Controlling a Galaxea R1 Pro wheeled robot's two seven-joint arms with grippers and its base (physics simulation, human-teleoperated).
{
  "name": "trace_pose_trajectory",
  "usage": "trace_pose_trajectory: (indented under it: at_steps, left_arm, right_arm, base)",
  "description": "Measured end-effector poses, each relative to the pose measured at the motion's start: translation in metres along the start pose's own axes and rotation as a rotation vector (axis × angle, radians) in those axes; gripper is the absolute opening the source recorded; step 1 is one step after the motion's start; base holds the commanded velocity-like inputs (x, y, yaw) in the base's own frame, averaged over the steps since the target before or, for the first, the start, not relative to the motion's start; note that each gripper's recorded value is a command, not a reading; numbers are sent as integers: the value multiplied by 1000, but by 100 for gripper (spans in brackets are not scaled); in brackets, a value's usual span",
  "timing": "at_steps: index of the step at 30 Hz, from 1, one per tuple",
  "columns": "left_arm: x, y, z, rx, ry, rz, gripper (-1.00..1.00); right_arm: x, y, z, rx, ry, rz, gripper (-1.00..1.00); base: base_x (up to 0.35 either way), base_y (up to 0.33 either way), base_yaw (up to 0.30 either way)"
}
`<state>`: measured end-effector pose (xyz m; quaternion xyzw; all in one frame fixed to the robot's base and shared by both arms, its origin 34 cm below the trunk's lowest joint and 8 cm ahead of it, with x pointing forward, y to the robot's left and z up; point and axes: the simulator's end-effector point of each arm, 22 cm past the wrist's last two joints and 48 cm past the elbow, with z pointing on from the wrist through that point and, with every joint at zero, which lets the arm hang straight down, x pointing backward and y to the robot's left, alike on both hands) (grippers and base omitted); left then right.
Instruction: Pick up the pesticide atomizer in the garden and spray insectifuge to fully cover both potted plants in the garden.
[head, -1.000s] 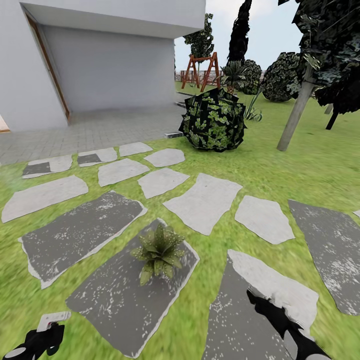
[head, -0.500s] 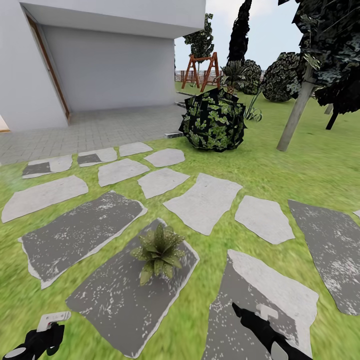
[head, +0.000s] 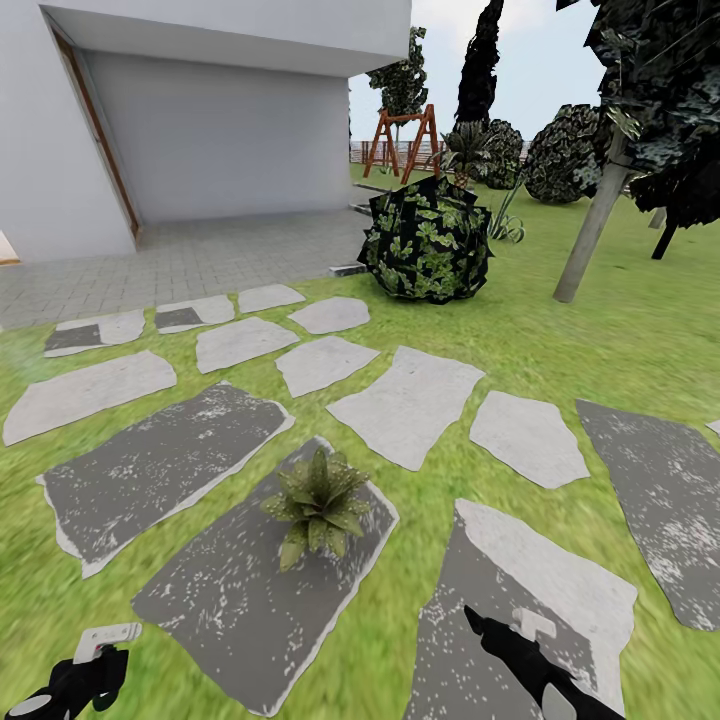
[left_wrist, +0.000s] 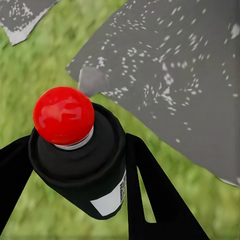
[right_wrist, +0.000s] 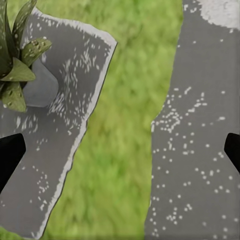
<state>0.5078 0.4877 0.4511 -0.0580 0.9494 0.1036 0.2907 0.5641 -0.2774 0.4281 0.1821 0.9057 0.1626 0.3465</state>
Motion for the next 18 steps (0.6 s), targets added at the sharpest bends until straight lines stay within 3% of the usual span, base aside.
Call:
trace_pose_trajectory:
  at_steps: [18]
  left_arm:
    - [5,1,-1,-1,7,2,-100]
  right_arm:
    - [0,0,0,-1,0,0,100]
  base:
    - [0,0,0]
